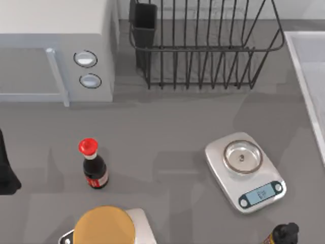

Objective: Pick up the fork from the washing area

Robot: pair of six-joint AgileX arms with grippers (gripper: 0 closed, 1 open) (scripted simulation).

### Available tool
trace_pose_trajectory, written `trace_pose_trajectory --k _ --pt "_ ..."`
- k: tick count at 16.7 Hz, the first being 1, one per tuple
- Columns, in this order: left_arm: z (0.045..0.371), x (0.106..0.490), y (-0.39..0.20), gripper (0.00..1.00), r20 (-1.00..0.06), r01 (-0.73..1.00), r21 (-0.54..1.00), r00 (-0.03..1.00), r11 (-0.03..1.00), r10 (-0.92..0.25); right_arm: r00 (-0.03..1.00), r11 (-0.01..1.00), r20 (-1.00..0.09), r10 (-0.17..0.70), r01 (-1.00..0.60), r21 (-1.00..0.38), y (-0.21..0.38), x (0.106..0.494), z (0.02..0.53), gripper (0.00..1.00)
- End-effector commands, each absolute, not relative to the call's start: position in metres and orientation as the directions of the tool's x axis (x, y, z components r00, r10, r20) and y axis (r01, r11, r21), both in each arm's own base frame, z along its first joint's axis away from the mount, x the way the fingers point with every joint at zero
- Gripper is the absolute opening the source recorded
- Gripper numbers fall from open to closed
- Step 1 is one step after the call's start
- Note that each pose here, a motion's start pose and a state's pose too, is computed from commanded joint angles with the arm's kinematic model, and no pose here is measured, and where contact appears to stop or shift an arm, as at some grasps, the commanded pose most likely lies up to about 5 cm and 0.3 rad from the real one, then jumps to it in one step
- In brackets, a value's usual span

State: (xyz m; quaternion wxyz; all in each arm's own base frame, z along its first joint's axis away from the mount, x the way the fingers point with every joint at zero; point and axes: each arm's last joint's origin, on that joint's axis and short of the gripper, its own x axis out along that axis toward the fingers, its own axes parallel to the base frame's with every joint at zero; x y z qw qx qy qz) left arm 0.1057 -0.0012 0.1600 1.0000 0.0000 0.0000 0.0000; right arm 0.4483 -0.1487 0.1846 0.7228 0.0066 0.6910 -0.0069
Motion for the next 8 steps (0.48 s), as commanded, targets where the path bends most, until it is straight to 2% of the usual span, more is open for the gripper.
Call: trace_pose_trajectory --k 4,8 --pt "0.16 0.106 -0.001 1.0 0.0 0.0 0.0 1.0 1.0 0.0 0.037 1.0 -0.999 0.003 0.019 0.003 -0.13 0.45 0.188 0.0" --pt "0.16 0.106 -0.001 1.0 0.0 0.0 0.0 1.0 1.0 0.0 0.023 1.0 -1.0 0.007 0.016 0.007 -0.043 0.445 0.215 0.0"
